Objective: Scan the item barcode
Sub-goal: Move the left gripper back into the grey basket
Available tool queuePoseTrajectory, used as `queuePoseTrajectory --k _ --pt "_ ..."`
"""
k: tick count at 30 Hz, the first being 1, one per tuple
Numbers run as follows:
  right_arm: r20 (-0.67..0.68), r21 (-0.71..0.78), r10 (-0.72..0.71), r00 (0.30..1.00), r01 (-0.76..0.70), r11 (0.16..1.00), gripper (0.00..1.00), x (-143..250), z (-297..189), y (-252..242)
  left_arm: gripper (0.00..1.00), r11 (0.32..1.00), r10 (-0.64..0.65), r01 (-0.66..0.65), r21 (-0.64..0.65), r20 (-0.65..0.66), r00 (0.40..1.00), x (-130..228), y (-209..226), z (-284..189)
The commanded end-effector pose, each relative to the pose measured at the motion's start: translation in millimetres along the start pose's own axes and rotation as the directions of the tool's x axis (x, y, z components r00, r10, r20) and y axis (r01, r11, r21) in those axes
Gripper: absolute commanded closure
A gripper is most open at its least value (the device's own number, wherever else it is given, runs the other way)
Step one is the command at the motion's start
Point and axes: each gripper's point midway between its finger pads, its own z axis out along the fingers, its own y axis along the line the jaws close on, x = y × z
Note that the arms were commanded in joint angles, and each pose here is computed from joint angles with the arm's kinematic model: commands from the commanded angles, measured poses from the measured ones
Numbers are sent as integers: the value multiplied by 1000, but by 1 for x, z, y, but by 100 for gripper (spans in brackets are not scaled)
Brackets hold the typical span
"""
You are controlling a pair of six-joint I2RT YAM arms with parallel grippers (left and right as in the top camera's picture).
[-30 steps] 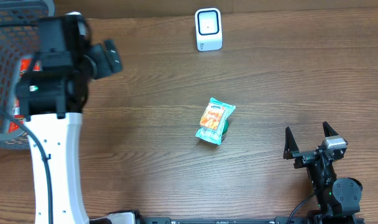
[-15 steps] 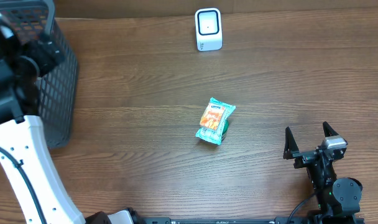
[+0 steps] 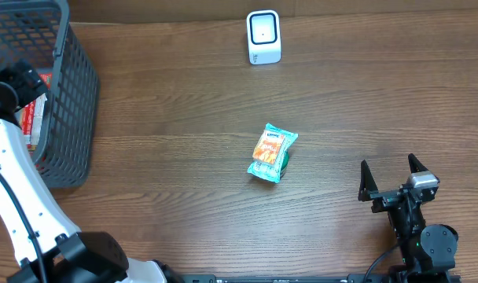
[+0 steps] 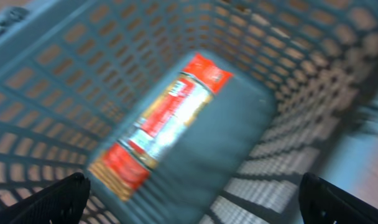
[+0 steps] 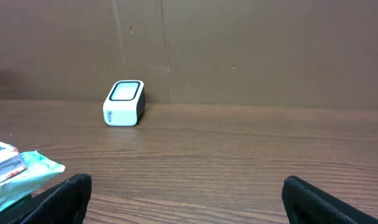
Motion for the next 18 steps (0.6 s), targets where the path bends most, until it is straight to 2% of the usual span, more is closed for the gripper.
queuePoseTrajectory --k 1,9,18 --pt "2 4 -3 1000 3 1000 0 2 0 -1 0 996 76 -76 -40 11 997 -8 30 15" --pt "2 4 -3 1000 3 1000 0 2 0 -1 0 986 123 -126 111 34 992 -11 51 63" --pt "2 4 -3 1000 3 1000 0 2 0 -1 0 946 267 -260 192 -8 964 21 56 156"
